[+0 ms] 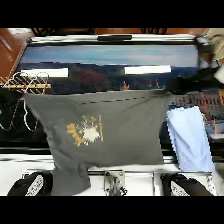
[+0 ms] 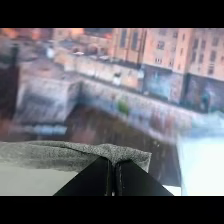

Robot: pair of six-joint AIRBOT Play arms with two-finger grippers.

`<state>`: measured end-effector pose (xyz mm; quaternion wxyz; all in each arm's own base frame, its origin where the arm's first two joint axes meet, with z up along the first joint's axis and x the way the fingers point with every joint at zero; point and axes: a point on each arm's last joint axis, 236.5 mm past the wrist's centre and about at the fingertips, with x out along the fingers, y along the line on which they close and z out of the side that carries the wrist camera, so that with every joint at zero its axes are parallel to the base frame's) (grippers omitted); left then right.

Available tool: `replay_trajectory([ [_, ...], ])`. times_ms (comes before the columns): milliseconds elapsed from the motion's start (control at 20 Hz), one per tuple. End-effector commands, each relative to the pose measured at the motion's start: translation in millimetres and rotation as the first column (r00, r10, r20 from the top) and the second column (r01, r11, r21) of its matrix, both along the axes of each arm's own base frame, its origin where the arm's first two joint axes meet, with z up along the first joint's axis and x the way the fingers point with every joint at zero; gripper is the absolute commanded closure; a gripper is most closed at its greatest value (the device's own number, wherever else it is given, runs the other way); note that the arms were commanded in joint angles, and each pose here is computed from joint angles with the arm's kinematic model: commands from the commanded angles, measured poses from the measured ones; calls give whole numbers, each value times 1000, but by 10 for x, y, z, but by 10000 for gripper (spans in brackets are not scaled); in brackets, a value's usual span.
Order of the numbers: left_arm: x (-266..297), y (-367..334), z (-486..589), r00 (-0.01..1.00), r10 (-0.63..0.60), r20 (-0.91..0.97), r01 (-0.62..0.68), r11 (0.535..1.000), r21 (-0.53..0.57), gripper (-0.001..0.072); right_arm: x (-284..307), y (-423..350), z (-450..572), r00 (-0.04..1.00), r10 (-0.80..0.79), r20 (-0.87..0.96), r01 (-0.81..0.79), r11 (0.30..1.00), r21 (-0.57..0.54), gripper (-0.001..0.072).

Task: Fold the shirts.

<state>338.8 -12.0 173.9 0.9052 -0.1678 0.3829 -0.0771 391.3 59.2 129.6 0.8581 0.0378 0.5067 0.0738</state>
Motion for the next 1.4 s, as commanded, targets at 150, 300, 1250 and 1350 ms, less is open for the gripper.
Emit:
replay_trajectory([
  [150,1370,-240,-1111,1000,3,9,-2,1000,-9,682,1221,63,-1032,985,-108,133,98,992,74,649],
  [300,1779,-245,-1275,996,74,55,-72,997,-24,682,1517,8,-1104,964,-132,229,117,990,77,649],
  [1250,34,-222,-2324,736,-191,-649,244,970,-9,683,-321,-189,-1924,870,40,-491,-98,991,-92,650],
  [1350,26,-279,-2354,728,-203,-655,248,968,-24,681,-299,-142,-1920,875,36,-483,-82,994,-74,630],
])
